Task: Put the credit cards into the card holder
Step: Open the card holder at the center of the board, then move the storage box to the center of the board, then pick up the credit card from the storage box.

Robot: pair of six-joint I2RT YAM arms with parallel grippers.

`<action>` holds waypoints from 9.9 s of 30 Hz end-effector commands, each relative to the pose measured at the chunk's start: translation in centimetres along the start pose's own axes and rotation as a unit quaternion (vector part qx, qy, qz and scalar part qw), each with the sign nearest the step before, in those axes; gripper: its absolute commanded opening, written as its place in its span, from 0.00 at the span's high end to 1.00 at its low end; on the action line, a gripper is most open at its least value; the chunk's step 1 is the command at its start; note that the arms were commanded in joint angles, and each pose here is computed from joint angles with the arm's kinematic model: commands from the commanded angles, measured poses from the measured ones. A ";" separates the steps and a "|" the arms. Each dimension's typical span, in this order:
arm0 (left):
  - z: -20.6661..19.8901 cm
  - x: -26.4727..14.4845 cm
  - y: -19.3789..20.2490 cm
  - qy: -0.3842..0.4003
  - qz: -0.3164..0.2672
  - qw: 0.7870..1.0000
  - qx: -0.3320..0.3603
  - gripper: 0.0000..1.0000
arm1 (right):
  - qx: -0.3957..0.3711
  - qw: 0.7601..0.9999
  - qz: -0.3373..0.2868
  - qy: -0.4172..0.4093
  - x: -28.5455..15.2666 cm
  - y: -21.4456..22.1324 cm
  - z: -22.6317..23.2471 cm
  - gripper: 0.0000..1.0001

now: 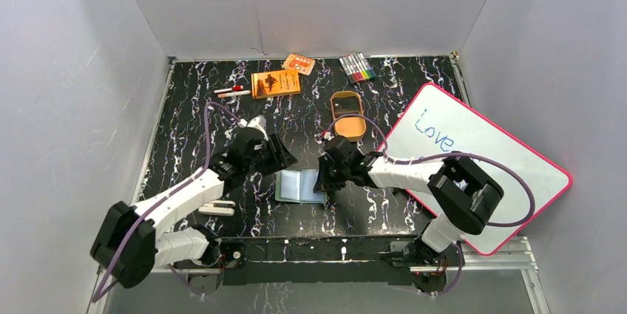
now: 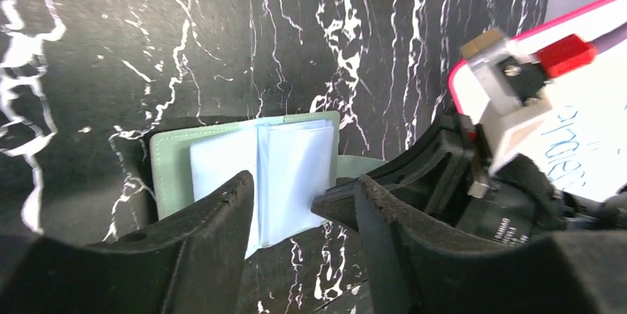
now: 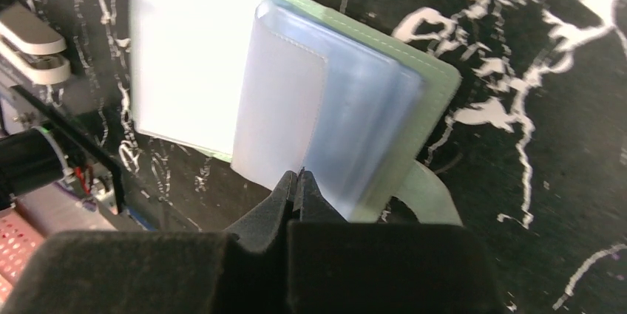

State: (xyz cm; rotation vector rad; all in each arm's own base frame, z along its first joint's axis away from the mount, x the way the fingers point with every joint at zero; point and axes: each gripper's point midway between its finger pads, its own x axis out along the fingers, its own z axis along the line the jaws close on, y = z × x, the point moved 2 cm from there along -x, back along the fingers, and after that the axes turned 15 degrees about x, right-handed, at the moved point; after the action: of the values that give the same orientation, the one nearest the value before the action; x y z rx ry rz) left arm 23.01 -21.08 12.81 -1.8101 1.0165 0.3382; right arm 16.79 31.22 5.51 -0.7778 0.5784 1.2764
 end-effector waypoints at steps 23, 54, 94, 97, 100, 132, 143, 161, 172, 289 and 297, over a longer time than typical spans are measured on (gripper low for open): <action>1.9 4.9 5.6 0.026 0.063 0.997 -0.038 0.76 | -0.092 0.987 -0.016 -0.135 -7.5 -0.8 7.8 0.53; 4.4 4.4 8.3 -0.014 0.079 0.995 -0.057 0.77 | 0.048 0.993 -0.059 0.093 -0.8 0.1 -6.1 0.55; -0.1 -1.1 0.8 0.036 -0.024 0.999 -0.026 0.37 | -0.104 0.923 -0.310 0.200 -4.9 -27.8 0.2 0.40; 0.2 -1.3 1.3 0.031 -0.014 0.999 -0.024 0.37 | -0.119 0.926 -0.289 0.211 -3.4 -27.6 -0.8 0.40; 0.2 -1.4 1.4 0.034 -0.014 0.999 -0.023 0.37 | -0.129 0.930 -0.270 0.213 -2.3 -27.2 -1.4 0.42; 0.6 -1.4 2.3 0.035 -0.010 0.999 -0.035 0.37 | -0.355 0.900 -0.176 0.183 1.6 -21.5 0.8 1.00; 1.3 -2.5 2.3 0.016 -0.020 0.999 -0.041 0.37 | -0.483 0.856 -0.137 0.122 1.5 -16.2 3.7 1.00; 1.8 -2.3 3.0 0.010 -0.012 0.999 -0.043 0.37 | -0.564 0.815 -0.081 0.103 2.0 -14.4 1.4 0.96; 1.7 -2.2 3.2 0.015 -0.009 0.999 -0.044 0.37 | -0.554 0.818 -0.100 0.116 1.1 -14.9 1.5 0.67; 1.8 -1.1 4.1 0.020 0.015 0.999 -0.026 0.37 | 0.188 0.954 -0.218 0.087 2.8 -18.9 0.9 0.59; 1.8 -1.2 4.2 0.022 0.016 0.999 -0.028 0.37 | 0.187 0.955 -0.219 0.075 2.5 -18.8 1.3 0.68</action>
State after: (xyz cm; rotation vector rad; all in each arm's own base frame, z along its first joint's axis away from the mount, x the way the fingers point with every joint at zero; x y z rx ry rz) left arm 19.74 -19.72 10.27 -1.8545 1.0659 0.3559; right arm 35.75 32.52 6.57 -0.6291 0.7245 0.6973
